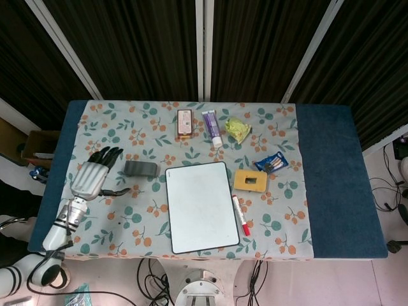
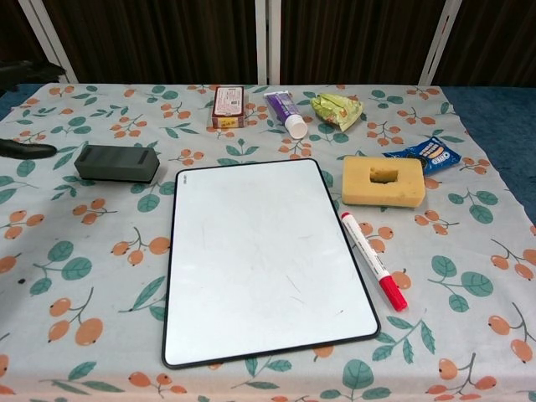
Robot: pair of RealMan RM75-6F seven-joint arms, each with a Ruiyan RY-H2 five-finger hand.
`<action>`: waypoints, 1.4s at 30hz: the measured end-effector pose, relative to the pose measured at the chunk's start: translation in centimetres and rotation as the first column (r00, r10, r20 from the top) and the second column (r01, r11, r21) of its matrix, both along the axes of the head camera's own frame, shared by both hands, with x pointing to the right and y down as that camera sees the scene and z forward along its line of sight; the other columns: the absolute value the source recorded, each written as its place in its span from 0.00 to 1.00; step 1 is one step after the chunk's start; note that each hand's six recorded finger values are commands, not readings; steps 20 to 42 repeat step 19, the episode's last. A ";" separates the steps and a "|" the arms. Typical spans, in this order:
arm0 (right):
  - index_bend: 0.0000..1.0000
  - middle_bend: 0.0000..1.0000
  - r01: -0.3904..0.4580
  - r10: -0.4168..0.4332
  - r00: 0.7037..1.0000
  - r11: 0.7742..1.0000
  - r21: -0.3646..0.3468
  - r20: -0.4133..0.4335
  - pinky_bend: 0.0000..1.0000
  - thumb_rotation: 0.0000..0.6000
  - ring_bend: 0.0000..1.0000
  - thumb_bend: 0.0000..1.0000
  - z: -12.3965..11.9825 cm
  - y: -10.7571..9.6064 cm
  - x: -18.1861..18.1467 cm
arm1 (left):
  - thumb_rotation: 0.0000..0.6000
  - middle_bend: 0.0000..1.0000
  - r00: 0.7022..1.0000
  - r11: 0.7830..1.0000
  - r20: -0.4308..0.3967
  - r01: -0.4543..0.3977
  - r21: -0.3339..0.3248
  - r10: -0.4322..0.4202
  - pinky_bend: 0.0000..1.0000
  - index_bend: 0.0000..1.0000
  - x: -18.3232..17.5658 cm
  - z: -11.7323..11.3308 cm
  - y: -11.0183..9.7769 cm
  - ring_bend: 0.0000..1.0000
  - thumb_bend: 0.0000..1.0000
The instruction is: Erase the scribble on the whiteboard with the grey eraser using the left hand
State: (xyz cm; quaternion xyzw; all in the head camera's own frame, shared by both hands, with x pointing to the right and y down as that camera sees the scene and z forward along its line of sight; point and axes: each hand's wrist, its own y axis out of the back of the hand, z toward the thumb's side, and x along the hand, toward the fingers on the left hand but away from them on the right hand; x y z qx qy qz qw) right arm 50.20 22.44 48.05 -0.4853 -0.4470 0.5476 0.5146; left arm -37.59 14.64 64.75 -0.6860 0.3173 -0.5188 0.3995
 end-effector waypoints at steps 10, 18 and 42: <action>0.00 0.00 -0.188 0.174 0.982 0.937 -0.293 -0.073 0.00 1.00 0.00 0.07 3.3 5.5 2.6 | 0.00 0.02 0.986 0.998 0.153 0.067 -0.002 -0.066 0.12 0.04 -8.1 -5.9 9.4 0.02 0.05; 0.00 0.00 -0.177 0.171 0.984 0.939 -0.293 -0.047 0.00 1.00 0.00 0.08 3.3 5.6 2.4 | 0.00 0.02 0.991 0.996 0.106 0.081 0.027 -0.083 0.12 0.04 -7.8 -6.4 9.2 0.02 0.05; 0.00 0.00 -0.174 0.169 0.985 0.940 -0.292 -0.045 0.00 1.00 0.00 0.08 3.3 5.5 2.4 | 0.00 0.02 0.991 0.996 0.104 0.081 0.033 -0.084 0.12 0.04 -7.7 -6.4 9.1 0.02 0.05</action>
